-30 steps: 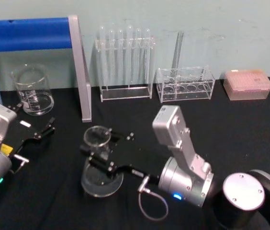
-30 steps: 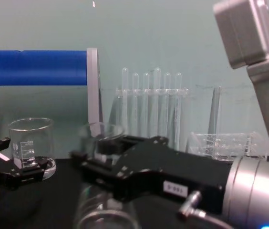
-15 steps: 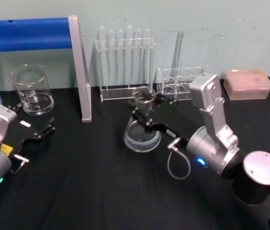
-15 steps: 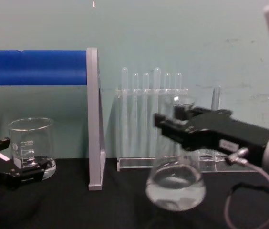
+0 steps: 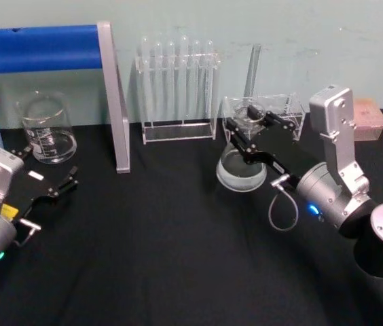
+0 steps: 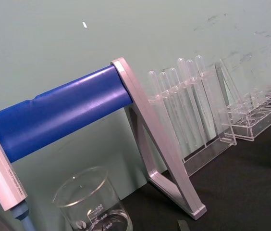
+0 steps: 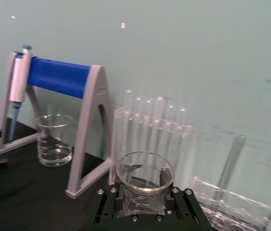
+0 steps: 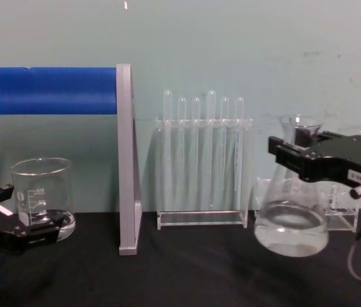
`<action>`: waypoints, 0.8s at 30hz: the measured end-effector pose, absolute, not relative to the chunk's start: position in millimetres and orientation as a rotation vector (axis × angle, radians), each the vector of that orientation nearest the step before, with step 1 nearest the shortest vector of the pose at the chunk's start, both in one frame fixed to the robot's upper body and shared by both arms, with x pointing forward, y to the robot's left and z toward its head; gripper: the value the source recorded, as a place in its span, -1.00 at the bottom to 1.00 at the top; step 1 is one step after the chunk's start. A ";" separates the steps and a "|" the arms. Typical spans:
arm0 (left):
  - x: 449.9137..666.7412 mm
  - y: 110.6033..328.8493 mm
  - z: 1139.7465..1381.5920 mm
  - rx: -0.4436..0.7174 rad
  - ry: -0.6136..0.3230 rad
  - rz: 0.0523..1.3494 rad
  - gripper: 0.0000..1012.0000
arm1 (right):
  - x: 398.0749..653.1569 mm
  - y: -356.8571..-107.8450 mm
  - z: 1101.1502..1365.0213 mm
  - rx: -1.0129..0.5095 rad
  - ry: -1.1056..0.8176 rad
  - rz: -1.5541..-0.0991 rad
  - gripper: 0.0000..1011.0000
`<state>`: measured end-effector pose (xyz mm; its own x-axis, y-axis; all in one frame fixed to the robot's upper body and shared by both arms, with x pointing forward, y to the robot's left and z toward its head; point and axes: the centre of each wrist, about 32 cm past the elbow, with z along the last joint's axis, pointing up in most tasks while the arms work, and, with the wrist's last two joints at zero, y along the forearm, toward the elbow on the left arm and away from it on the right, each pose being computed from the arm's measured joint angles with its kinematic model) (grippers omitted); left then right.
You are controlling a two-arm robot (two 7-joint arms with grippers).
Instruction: Grasp the erlenmeyer flask with one hand, shake it three times, then place it back.
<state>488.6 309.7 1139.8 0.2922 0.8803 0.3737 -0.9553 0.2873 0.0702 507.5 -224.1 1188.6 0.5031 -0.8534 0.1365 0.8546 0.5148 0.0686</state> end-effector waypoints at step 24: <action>488.6 309.7 1139.8 0.304 -0.285 1.248 0.98 | 497.1 -203.8 1187.4 -0.001 -0.145 -0.931 -0.10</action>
<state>488.6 309.7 1139.8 0.2923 0.8803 0.3737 -0.9552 0.2874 0.0703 497.1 -203.8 1187.4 0.5880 -0.7992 0.1247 0.7994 0.5977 0.0612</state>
